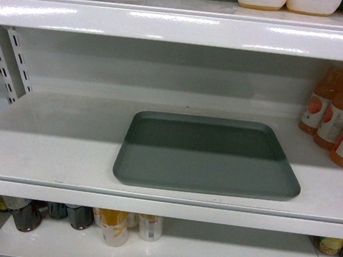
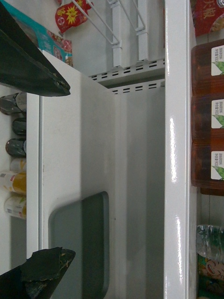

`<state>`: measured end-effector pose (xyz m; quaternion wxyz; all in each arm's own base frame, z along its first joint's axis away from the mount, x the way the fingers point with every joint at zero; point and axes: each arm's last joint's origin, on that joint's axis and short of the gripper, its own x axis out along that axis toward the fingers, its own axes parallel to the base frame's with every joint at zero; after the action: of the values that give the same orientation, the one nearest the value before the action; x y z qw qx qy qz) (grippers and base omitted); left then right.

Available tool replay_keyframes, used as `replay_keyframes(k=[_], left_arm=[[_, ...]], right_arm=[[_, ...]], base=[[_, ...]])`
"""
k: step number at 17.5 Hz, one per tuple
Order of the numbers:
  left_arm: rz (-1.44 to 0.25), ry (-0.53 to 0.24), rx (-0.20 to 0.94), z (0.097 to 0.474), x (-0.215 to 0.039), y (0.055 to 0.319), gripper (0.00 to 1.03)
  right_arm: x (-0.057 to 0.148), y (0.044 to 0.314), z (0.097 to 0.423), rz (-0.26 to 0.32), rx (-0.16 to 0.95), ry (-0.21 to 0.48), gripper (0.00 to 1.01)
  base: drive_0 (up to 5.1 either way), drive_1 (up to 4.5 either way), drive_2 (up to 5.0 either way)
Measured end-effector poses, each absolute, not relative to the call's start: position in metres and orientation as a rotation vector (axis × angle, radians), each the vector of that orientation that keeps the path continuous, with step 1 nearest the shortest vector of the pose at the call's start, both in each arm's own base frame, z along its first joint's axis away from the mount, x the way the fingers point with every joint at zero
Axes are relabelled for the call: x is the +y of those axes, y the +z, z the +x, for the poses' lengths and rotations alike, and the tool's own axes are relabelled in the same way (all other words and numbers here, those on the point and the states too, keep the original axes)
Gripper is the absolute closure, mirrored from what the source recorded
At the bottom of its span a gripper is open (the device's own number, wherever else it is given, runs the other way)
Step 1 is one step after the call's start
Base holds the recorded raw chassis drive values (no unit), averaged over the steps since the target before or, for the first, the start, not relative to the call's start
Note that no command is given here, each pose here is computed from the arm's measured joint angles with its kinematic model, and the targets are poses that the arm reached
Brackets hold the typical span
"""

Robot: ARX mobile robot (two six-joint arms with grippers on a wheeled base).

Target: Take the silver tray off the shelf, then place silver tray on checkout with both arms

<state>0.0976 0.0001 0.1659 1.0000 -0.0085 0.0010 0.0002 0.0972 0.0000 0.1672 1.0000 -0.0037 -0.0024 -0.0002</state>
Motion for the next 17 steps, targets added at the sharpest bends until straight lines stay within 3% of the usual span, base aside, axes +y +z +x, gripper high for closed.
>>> replay_keyframes(k=[17], left_arm=[[-0.017,0.0,0.002,0.0976,0.0001,0.1659,0.05]], right_arm=[[0.0,0.1672,0.0972,-0.007,-0.005,-0.001,0.03]], base=[[0.0,0.0,0.0]])
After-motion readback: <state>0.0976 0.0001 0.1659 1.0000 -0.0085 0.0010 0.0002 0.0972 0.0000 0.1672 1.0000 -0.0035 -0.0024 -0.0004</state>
